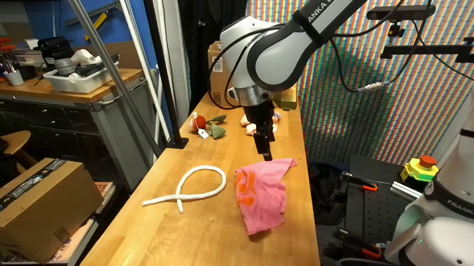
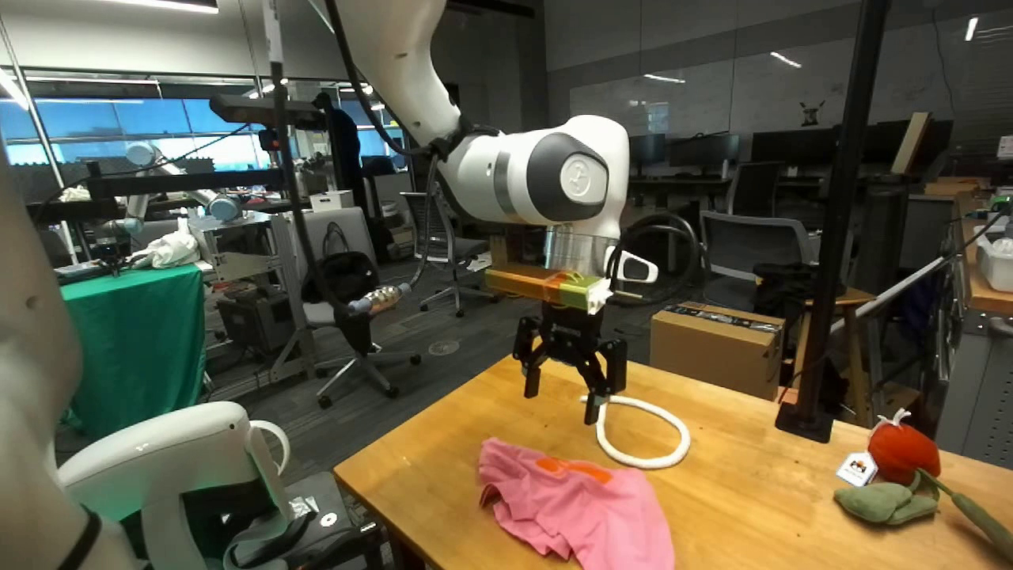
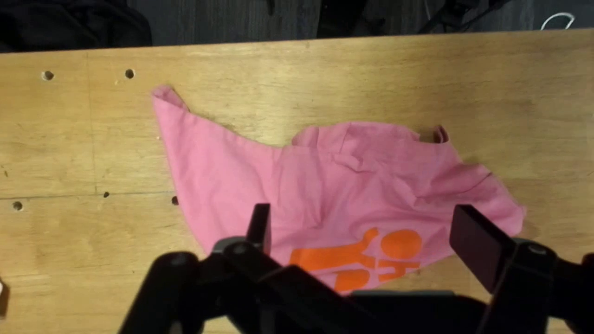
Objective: Move the peach colored shirt and the turnip plushie to the right then move the pink shirt closer to you
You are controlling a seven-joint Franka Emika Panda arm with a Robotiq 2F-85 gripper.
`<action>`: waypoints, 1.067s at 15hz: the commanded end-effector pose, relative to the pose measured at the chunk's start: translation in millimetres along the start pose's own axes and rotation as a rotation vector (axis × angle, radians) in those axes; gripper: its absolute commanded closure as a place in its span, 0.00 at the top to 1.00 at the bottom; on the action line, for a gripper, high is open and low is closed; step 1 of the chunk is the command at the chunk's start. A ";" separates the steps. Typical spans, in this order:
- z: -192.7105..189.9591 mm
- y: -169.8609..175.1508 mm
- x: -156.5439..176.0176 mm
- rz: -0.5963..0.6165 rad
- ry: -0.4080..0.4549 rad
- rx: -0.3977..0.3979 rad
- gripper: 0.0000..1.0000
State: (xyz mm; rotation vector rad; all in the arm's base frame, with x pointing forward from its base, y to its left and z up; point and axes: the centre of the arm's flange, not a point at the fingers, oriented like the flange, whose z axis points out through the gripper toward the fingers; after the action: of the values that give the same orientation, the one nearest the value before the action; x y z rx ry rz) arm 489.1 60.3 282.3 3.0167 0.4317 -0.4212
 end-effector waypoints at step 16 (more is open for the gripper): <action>-126.1 5.4 -201.8 -0.092 0.305 0.063 1.00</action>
State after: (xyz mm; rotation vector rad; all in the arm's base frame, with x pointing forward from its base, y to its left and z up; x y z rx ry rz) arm 369.3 28.4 452.4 3.1071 0.6126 -0.2046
